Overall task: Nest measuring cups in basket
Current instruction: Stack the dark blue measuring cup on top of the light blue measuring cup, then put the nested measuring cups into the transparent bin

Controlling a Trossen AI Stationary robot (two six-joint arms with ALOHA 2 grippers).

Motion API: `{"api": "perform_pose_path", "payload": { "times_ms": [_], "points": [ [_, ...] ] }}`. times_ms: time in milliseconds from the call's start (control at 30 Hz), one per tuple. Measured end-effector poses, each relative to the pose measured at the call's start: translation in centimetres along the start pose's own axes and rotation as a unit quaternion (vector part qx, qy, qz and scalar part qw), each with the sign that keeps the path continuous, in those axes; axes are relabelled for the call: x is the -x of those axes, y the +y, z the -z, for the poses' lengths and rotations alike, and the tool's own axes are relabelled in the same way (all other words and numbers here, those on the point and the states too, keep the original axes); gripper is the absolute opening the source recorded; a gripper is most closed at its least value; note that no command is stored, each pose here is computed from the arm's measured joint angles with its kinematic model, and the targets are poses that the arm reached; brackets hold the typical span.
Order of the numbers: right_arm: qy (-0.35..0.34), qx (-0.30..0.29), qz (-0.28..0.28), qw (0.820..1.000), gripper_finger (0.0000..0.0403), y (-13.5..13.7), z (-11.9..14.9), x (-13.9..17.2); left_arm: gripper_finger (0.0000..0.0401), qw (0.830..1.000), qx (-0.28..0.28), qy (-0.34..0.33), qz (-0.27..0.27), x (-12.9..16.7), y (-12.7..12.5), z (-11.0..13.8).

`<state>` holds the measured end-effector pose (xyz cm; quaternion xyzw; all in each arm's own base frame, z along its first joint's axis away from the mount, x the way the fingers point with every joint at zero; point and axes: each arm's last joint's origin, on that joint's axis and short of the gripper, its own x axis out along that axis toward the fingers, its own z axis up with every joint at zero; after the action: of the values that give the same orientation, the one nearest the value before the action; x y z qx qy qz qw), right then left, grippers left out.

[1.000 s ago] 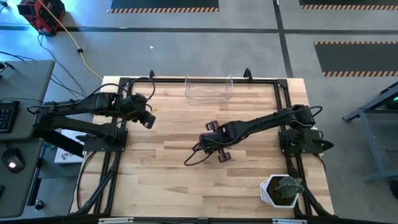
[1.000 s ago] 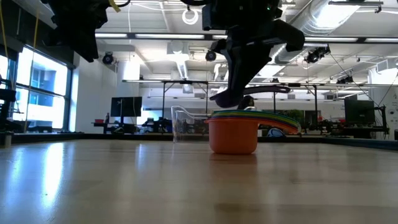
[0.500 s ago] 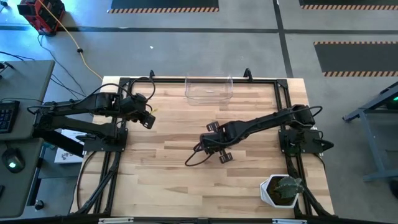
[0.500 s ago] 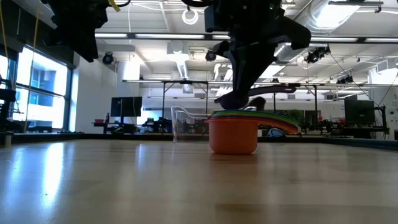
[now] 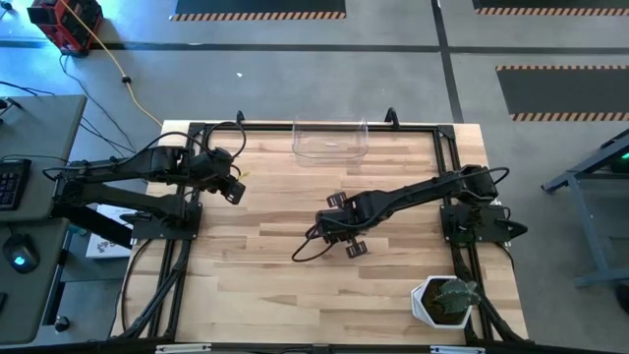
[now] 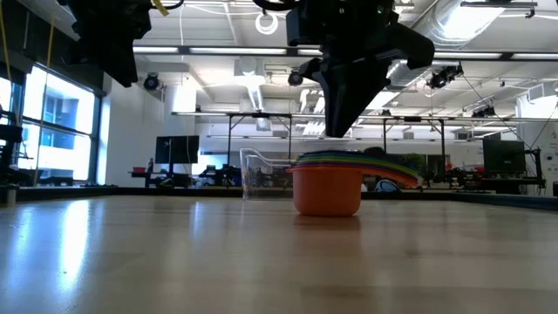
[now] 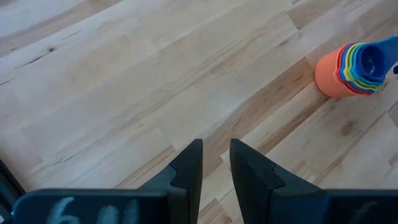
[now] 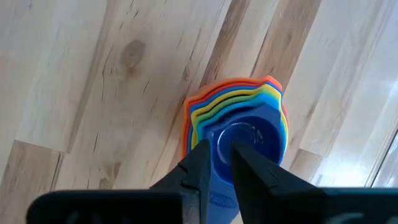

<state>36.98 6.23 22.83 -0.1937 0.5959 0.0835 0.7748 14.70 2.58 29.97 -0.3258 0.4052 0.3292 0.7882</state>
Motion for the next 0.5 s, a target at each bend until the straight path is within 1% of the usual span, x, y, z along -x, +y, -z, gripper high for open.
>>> {"api": "perform_pose_path", "payload": {
  "times_ms": [133, 233, 367, 500],
  "points": [
    [0.0, -0.007, 0.002, 1.0, 0.0054, 0.0, 0.0, 0.0, 0.0071, 1.0, 0.0, 0.0, 0.0, 0.0, 0.0, 0.0],
    [0.004, -0.029, 0.02, 0.999, 0.0055, -0.1, 0.0, 0.0, 0.0071, 1.0, -0.002, 0.0, 0.0, 0.0, 0.0, 0.0],
    [0.006, -0.063, 0.039, 0.997, 0.0055, -0.3, -0.1, 0.2, 0.0071, 1.0, -0.027, 0.002, 0.003, 0.1, -0.2, 0.2],
    [-0.016, -0.092, 0.047, 0.995, 0.0055, -0.7, -0.8, 1.2, 0.0071, 0.999, -0.052, -0.011, 0.006, 0.5, -0.5, 0.8]
  ]
}}
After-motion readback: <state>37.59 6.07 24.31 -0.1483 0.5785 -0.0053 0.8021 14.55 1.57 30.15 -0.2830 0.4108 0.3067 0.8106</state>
